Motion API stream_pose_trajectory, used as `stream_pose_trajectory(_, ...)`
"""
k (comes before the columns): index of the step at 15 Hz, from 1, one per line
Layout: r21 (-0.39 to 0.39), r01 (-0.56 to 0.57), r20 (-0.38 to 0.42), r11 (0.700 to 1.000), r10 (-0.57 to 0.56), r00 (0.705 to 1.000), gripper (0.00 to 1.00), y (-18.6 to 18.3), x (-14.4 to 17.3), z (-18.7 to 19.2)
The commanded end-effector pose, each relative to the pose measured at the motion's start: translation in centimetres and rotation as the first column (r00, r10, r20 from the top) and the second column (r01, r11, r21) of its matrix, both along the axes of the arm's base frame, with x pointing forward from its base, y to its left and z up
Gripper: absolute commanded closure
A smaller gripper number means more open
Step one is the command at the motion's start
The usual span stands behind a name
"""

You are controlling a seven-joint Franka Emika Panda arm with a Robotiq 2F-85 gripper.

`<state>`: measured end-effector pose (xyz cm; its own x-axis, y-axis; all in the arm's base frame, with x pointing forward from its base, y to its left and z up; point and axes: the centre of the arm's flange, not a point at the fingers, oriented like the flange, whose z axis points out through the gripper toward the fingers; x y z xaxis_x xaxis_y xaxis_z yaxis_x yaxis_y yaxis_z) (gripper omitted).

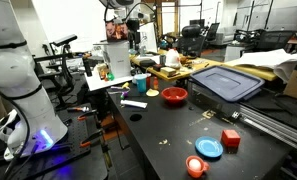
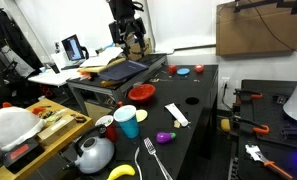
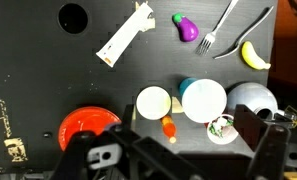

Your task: Move the stacked blue cups to the right.

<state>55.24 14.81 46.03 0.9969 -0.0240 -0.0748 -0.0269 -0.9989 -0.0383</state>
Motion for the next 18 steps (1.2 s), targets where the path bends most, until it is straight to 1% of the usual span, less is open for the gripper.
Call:
stream_pose_trajectory(1, -0.005, -0.013, -0.023, 1.0, 0.013, 1.0, 0.0, 2.7, 1.5, -2.5)
stream_pose_trajectory(4, -0.003, -0.042, -0.052, 0.999, 0.041, 0.998, 0.0, 4.9, 1.7, -5.1)
stream_pose_trajectory(7, -0.011, -0.037, -0.071, 0.999, 0.036, 0.997, 0.0, 7.3, 2.2, -7.7)
stream_pose_trajectory(9, -0.018, 0.015, -0.081, 1.0, -0.016, 0.997, 0.0, 8.2, 2.9, -9.4)
stream_pose_trajectory(11, -0.023, 0.085, -0.095, 0.996, -0.087, 0.992, 0.0, 8.3, 3.7, -11.2)
stream_pose_trajectory(14, -0.04, 0.224, -0.123, 0.974, -0.227, 0.966, 0.0, 6.6, 4.9, -14.6)
stream_pose_trajectory(18, -0.067, 0.391, -0.124, 0.918, -0.396, 0.91, 0.0, 2.8, 6.8, -17.9)
